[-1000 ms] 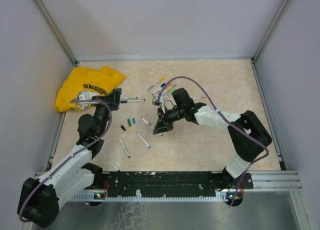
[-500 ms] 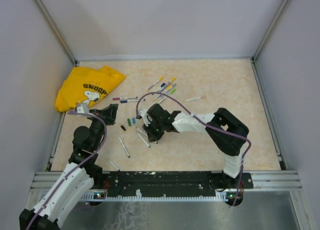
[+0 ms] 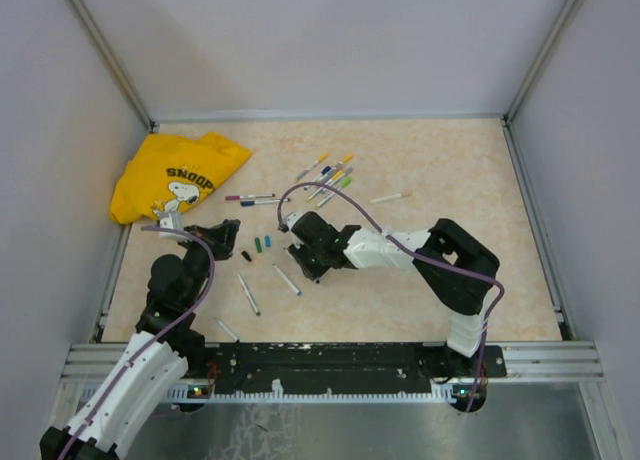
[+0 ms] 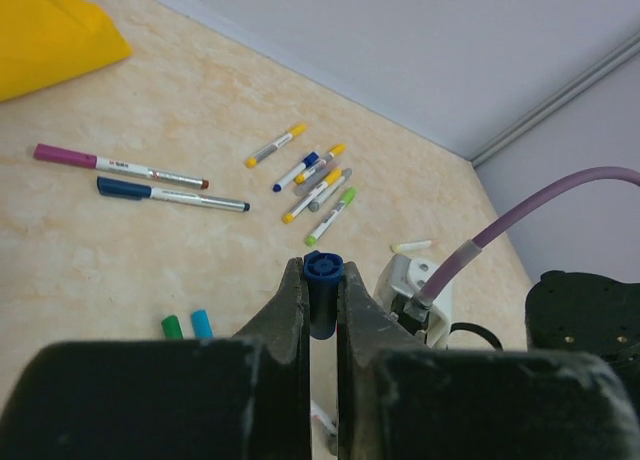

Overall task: Open the pen caps
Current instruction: Place the pen at the center of the board.

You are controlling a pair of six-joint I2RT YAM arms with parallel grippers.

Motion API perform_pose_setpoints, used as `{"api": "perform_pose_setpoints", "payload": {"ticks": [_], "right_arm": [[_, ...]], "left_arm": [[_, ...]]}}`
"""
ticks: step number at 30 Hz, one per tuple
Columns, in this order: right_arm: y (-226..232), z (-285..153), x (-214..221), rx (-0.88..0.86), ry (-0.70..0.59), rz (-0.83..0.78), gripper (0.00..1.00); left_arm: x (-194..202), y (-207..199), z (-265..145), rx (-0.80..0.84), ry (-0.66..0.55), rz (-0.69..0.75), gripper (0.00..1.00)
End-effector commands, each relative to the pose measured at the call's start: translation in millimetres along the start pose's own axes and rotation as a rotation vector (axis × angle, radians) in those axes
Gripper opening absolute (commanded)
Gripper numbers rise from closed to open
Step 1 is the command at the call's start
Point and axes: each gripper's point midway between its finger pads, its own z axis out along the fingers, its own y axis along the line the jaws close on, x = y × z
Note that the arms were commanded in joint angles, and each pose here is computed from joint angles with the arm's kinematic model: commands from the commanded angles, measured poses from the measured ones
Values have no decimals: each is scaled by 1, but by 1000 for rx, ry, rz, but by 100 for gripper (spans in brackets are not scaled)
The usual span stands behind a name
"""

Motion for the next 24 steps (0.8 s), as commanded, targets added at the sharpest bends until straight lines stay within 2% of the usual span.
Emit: {"api": "perform_pose_setpoints", "payload": {"ticks": [1,6,11,16,21,24], "right_arm": [[-16,-15,8,74,-7,-3,30],[-16,-18,-3,77,-63,-13,42],[-13,-31,-27,70,-121,-49,48],[-15,-49,-43,66,-179,-110,61],[-11,-78,-57,-23,-230,-199,69],[-11,-93,-58,-137,-247,-245,69]], "left_arm": [[18,4,-2,10,52,-31,0],[27,0,-1,36,89,-48,0],[36,-7,-2,74,132,-77,0],[49,-10,-3,107,175,-119,0],[58,-19,-3,155,224,-147,0],[65,-26,-2,187,265,-158,0]]}}
